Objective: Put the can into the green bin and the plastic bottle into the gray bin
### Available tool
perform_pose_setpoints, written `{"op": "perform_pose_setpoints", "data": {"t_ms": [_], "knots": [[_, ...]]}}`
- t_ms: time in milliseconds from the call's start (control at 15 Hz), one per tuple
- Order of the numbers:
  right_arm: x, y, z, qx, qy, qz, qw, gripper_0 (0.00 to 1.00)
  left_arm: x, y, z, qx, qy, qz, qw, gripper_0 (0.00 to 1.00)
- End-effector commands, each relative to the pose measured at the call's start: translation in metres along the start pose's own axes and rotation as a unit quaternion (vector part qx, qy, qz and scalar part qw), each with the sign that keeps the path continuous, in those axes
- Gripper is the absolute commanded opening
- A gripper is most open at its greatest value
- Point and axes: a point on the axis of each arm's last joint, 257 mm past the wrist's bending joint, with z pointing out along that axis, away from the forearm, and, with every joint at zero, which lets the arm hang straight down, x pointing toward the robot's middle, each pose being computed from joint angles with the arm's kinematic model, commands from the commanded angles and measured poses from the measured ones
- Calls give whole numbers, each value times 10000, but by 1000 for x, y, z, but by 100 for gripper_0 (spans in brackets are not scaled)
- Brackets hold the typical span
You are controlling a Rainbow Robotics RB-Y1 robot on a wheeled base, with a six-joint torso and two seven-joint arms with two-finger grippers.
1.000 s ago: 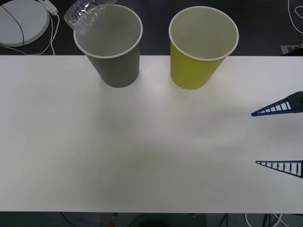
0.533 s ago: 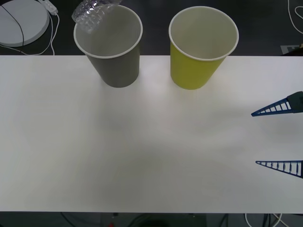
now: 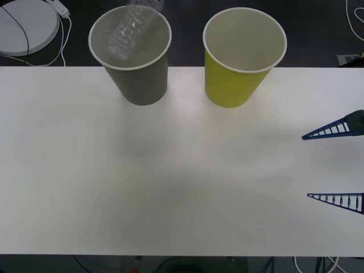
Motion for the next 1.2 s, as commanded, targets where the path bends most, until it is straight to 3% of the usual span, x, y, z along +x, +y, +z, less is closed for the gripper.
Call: {"op": "perform_pose_setpoints", "data": {"t_ms": [67, 400, 667, 1200], "knots": [[0, 0, 0, 0, 0, 0, 10000, 100, 0, 0, 0, -2, -4, -13, 10000, 100], [0, 0, 0, 0, 0, 0, 10000, 100, 2, 1, -3, 49, -39, 4, 10000, 100], [0, 0, 0, 0, 0, 0, 10000, 100, 14, 0, -14, 128, 26, 166, 9998, 100], [0, 0, 0, 0, 0, 0, 10000, 100, 75, -1, -48, 562, -43, 611, 9965, 100]]}}
